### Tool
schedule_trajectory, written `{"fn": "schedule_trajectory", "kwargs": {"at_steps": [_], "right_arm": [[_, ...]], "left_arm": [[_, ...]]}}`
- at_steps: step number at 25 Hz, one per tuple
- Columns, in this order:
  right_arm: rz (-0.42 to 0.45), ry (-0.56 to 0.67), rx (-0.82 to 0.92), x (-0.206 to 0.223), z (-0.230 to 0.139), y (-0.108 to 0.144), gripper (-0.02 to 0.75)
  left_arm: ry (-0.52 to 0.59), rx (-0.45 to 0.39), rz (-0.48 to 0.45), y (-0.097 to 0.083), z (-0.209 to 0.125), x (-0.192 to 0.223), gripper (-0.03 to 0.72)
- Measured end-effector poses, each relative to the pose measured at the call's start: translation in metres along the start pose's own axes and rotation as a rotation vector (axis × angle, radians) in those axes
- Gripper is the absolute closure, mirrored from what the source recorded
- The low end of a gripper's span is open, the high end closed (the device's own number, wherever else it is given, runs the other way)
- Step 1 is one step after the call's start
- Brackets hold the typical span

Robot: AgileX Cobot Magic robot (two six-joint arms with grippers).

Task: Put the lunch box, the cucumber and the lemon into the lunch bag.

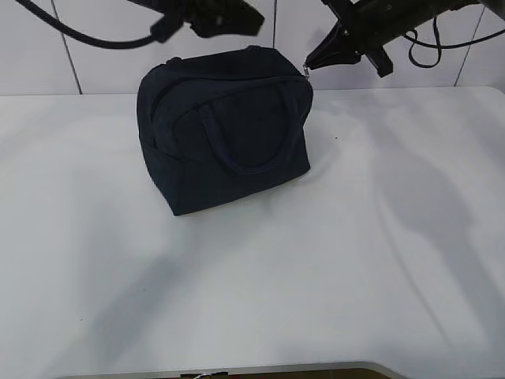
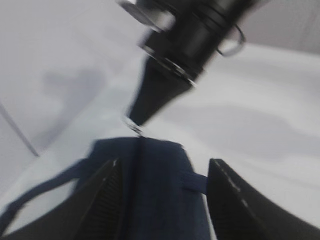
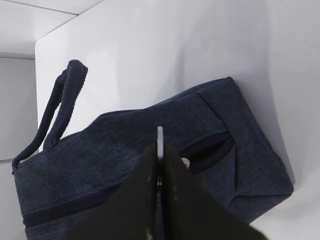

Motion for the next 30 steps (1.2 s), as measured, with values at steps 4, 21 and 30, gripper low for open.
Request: {"fn": "schedule_trajectory", "kwargs": {"at_steps": [4,21,30], "right_arm": [[0.0,0.0,-0.009,0.0,0.0,0.0,0.733],[-0.002,0.0,-0.015,0.0,0.0,0.0,0.733],[-0.003,0.0,-0.016,0.0,0.0,0.0,0.733]], "left_arm": [[0.135,0.091,-0.087,-0.026,-0.016,0.03,0.294],[0.257,0.169,0.013,-0.018,-0.045,0.068,0.295],[0.256,0.192,0.043,-0.013,-0.043,0.068,0.295]]}}
Point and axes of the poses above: a point on each arm's last joint axis where the gripper is mounted, x pointing out along that axis toward the gripper, y along the wrist's bending axis when the last joint is at zero, z = x × y, the point moved 6 cm from there along x, pointing out along that axis toward the gripper, and after that the axes turned 2 degrees about -x, right-handed, at the moved point
